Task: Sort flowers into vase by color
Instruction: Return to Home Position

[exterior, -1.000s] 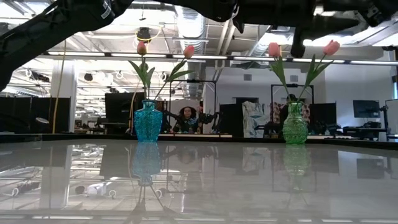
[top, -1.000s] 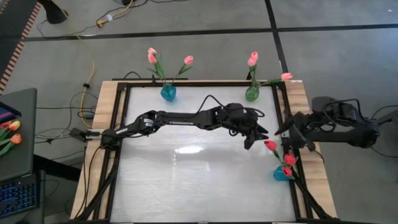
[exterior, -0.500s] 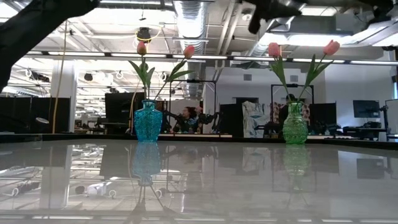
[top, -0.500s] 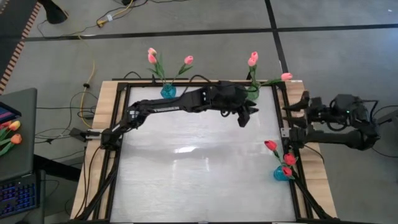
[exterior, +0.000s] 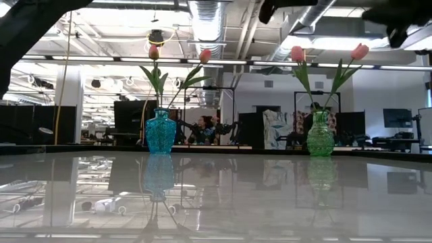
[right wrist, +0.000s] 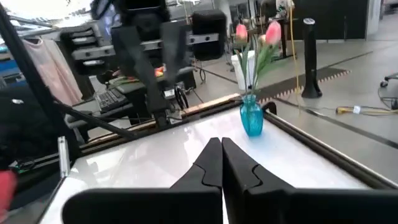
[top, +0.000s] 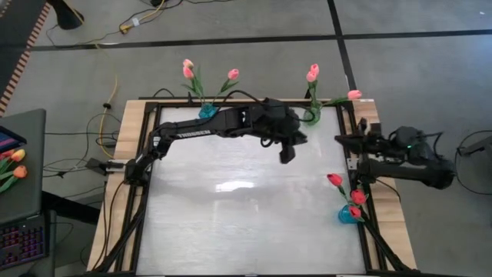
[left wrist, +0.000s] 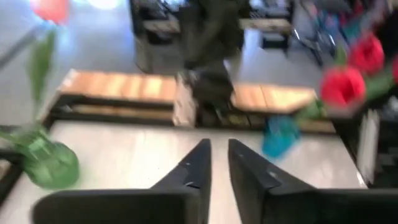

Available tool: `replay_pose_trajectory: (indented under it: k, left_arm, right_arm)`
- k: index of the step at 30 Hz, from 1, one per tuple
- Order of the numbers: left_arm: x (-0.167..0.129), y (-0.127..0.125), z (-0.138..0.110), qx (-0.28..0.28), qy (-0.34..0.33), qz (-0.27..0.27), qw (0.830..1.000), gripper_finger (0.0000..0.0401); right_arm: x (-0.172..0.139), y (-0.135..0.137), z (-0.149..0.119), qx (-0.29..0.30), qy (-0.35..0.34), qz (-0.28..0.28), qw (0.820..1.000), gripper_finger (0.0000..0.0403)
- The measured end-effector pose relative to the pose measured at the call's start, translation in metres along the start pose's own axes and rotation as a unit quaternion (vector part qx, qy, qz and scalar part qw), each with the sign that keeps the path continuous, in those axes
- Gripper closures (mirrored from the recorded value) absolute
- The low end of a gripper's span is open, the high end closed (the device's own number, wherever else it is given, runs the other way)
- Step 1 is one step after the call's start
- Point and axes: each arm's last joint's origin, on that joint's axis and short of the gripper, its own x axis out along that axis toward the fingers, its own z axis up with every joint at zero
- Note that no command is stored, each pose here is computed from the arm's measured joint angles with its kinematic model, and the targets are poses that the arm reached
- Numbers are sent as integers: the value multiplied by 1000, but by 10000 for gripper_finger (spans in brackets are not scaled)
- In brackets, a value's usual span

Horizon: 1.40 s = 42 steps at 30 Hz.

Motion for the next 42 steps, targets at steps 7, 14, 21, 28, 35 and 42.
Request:
replay_pose_trajectory:
  k: [7, 14, 21, 28, 35, 42]
  left_arm:
    - [-22, 2, -9, 37, 94, 41, 994, 398]
    - [-65, -5, 2, 52, 53, 53, 996, 401]
    - [-105, 2, -28, 19, -12, 77, 997, 401]
    - [-137, 2, -93, -33, -63, 69, 995, 401]
    - [-164, 0, -148, -54, -138, 56, 987, 401]
    - [-179, 0, -197, -74, -172, 32, 982, 401]
  right_arm:
    - [21, -6, -29, -3, 34, -28, 999, 386]
    - [29, -6, -37, 29, 22, -15, 999, 386]
    - [29, -5, -34, 22, 5, -8, 1000, 386]
    - [35, -7, -45, -3, 28, -12, 1000, 386]
    - [52, -9, -65, -4, 35, -13, 999, 386]
    - [60, -11, -77, -6, 64, -6, 998, 386]
